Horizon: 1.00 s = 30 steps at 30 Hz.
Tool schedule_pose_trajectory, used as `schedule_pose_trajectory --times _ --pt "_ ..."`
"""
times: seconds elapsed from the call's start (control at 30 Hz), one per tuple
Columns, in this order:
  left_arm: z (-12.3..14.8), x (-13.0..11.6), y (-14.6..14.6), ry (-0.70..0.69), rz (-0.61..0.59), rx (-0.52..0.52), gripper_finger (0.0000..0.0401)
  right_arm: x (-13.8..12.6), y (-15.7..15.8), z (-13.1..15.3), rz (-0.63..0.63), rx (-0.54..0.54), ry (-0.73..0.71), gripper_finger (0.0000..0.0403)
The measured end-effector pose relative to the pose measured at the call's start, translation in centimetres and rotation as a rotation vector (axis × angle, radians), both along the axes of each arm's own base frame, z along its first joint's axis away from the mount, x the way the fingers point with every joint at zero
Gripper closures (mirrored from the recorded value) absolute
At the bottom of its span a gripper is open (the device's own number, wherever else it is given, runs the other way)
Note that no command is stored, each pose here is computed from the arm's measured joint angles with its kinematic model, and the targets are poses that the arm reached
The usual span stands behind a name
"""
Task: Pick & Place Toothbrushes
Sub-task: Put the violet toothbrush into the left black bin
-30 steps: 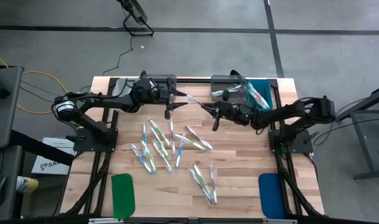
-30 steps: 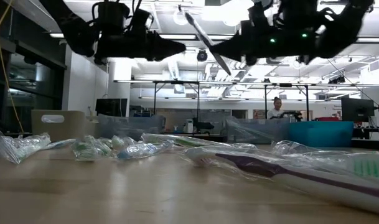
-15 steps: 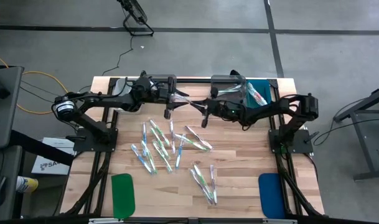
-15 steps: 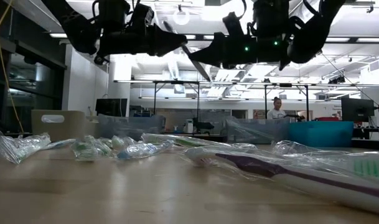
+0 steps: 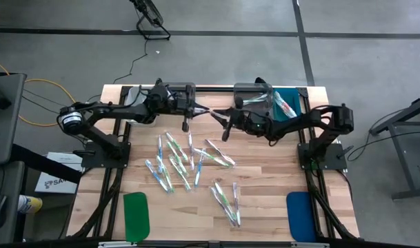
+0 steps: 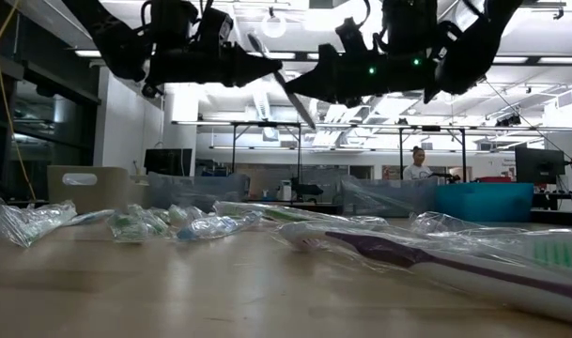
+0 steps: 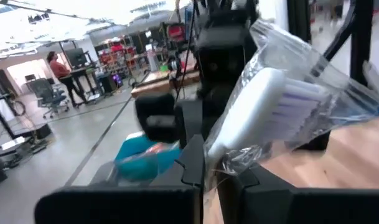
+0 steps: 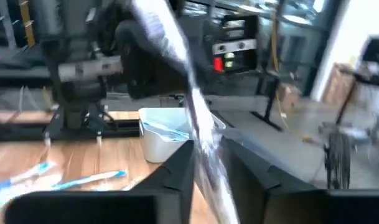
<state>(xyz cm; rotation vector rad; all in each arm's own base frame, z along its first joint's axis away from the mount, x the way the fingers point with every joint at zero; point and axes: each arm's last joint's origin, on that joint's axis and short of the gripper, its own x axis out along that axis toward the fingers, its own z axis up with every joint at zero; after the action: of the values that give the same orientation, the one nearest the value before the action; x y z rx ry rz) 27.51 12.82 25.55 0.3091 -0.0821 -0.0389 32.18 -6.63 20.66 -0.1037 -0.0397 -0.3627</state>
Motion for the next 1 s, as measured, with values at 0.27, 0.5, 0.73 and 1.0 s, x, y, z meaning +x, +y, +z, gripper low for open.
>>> schedule_pose_trajectory --times 0.27,0.5,0.73,1.0 --pt "1.0 -3.1 1.4 0.172 0.253 0.15 0.039 -1.4 1.4 1.1 -0.13 0.123 0.127 0.0216" --pt "0.8 -5.1 1.4 0.425 0.557 0.321 0.039 -1.9 2.8 1.7 -0.089 0.141 0.158 0.0187" --pt "0.0 -5.8 1.9 0.628 0.767 0.456 0.039 -2.0 2.9 1.4 -0.089 0.15 0.188 0.0186" --pt "-0.6 -6.1 2.1 0.745 0.845 0.501 0.039 -2.0 2.9 1.4 -0.089 0.15 0.189 0.0186"
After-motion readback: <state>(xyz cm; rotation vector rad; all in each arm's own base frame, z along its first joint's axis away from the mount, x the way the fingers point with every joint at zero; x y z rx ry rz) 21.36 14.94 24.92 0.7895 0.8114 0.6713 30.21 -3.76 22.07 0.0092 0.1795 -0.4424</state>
